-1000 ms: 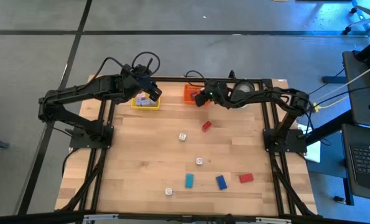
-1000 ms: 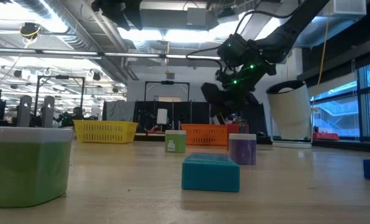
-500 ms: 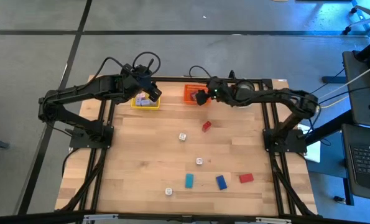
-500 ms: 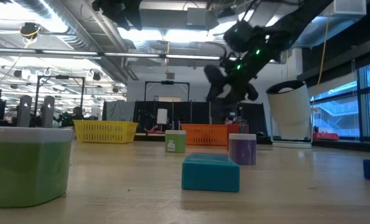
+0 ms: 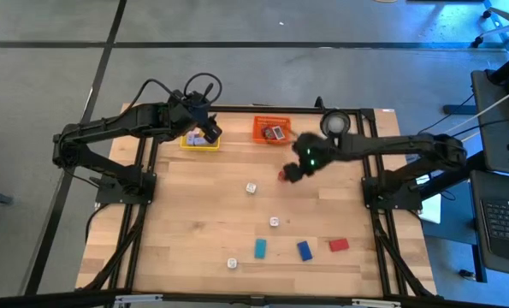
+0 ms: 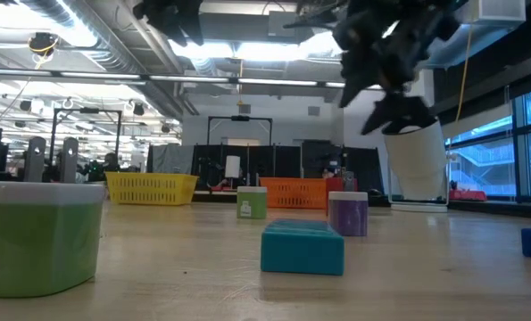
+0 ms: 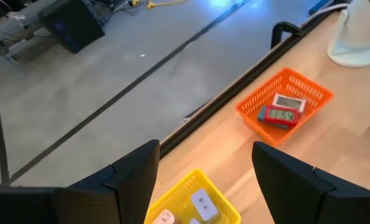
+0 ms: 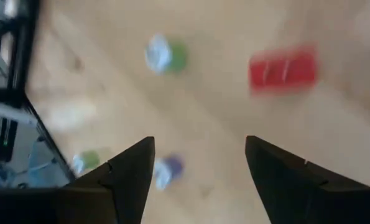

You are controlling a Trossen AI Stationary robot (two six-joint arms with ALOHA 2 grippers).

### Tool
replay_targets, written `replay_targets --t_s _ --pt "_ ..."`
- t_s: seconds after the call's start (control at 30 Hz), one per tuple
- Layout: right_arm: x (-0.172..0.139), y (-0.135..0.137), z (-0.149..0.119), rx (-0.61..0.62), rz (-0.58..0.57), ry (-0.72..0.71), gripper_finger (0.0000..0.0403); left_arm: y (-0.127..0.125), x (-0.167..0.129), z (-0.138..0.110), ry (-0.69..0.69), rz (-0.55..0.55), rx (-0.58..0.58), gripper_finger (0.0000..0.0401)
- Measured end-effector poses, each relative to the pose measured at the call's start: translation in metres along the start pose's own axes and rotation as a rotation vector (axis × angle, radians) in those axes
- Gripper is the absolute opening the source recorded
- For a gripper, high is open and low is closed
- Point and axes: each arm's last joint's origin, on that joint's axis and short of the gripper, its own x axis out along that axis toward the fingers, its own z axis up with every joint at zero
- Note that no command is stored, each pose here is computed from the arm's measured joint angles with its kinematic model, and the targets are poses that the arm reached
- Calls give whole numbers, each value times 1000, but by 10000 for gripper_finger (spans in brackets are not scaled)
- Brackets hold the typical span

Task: Pick & Place Office items
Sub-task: Put the red digital timer into the orange bin

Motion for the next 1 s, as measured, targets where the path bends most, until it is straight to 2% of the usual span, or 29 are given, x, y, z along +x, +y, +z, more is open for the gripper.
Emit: replay_targets --t_s 0.13,0.23,0.33,0.47,0.67,0.8,1.0 --pt "11 19 -37 52 -26 85 249 -1 0 -1 15 -27 5 253" --pt "15 30 -62 13 -22 146 249 -1 0 -1 19 -35 5 253" --pt "16 32 -89 -128 -75 229 249 -1 0 -1 18 -35 5 253" --pt "15 30 -124 -424 -130 352 249 -1 0 -1 19 -36 5 253" --pt "9 31 -163 -767 -122 442 249 -2 0 -2 34 -76 6 253" --pt "10 31 -181 -893 -114 493 249 -2 0 -2 41 -94 -11 253" --pt "24 22 -202 -975 -167 562 249 -3 0 -1 32 -85 -61 253"
